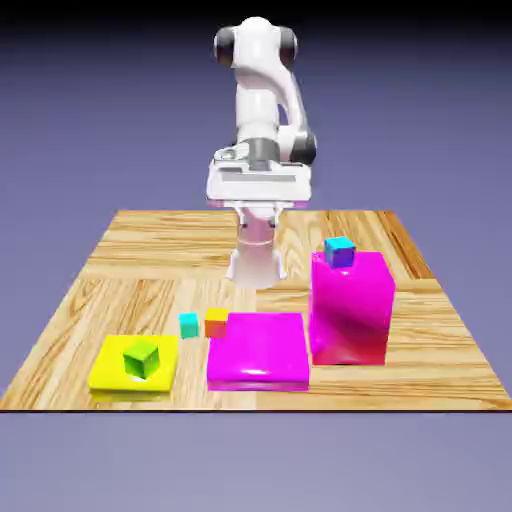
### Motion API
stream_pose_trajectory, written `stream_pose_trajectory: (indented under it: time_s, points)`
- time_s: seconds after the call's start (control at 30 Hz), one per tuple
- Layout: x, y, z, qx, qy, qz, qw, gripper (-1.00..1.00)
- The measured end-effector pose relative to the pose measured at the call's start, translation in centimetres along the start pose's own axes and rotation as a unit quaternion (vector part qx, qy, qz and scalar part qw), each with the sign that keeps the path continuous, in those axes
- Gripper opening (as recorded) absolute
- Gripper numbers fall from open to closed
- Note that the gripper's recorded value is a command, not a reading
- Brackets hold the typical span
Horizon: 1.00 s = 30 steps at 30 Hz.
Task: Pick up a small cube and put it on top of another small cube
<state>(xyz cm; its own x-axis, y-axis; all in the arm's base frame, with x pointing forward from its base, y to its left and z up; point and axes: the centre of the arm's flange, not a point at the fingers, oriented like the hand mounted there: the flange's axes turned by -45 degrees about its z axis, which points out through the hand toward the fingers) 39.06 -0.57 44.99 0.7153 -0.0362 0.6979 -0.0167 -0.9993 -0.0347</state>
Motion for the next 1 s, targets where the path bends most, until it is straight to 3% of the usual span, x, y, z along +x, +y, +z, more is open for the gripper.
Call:
stream_pose_trajectory:
  time_s: [0.23, 0.47, 0.7, 1.0]
  points:
    - [-3.7, 5.8, 3.6, 0.000, -0.065, 0.255, 0.965, 0.00]
    - [-8.9, 10.7, 6.3, -0.021, -0.116, 0.492, 0.862, 0.00]
    - [-15.1, 14.5, 7.9, -0.058, -0.144, 0.694, 0.703, 0.00]
    - [-23.2, 17.6, 8.3, -0.114, -0.132, 0.883, 0.437, 0.00]
